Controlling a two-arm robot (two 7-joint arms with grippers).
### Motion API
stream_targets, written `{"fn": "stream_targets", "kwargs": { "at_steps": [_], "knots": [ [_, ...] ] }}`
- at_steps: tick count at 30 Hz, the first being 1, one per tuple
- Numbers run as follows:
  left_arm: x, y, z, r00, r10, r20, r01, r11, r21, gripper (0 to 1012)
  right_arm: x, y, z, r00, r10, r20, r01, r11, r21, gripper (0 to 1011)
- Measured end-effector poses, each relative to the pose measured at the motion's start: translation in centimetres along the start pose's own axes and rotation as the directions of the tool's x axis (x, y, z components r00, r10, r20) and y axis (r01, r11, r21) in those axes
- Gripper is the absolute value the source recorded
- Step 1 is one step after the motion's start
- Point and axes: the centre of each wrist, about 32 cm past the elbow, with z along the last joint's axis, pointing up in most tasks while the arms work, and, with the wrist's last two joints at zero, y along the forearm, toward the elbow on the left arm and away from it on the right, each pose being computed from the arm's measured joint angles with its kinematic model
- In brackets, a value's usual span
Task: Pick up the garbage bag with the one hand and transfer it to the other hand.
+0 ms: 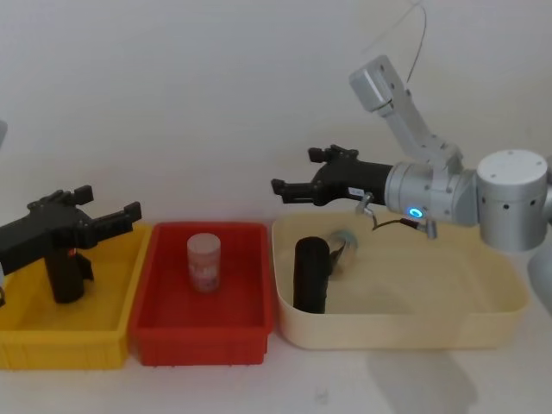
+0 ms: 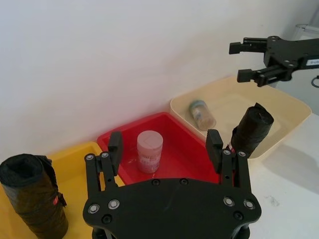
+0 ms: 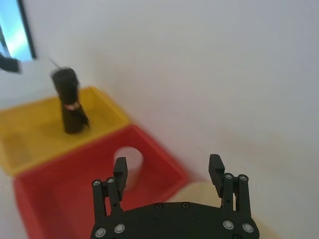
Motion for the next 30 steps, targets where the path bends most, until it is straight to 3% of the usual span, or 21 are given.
{"fn": "stream_targets", "kwargs": {
  "at_steps": [10, 16, 17, 18, 23, 30],
  "knots": [
    [0.00, 0.00, 0.00, 1.0000, 0.000, 0.000, 0.000, 1.0000, 0.000, 1001, -4.0, 0.3, -0.4, 0.997, 0.053, -0.051, -0.046, 0.992, 0.121, 1001],
    [0.00, 0.00, 0.00, 1.0000, 0.000, 0.000, 0.000, 1.0000, 0.000, 1001, -7.7, 0.8, -0.6, 0.992, 0.081, -0.092, -0.060, 0.974, 0.216, 1001],
    [0.00, 0.00, 0.00, 1.0000, 0.000, 0.000, 0.000, 1.0000, 0.000, 1001, -7.7, 0.8, -0.6, 0.992, 0.081, -0.092, -0.060, 0.974, 0.216, 1001],
    [0.00, 0.00, 0.00, 1.0000, 0.000, 0.000, 0.000, 1.0000, 0.000, 1001, -8.6, 0.9, -0.7, 0.991, 0.089, -0.100, -0.063, 0.970, 0.236, 1001],
    [0.00, 0.00, 0.00, 1.0000, 0.000, 0.000, 0.000, 1.0000, 0.000, 1001, -11.0, 1.2, -0.7, 0.988, 0.096, -0.120, -0.058, 0.956, 0.288, 1001],
    [0.00, 0.00, 0.00, 1.0000, 0.000, 0.000, 0.000, 1.0000, 0.000, 1001, -13.0, 1.2, -0.6, 0.985, 0.104, -0.138, -0.053, 0.943, 0.328, 1001]
  ]
}}
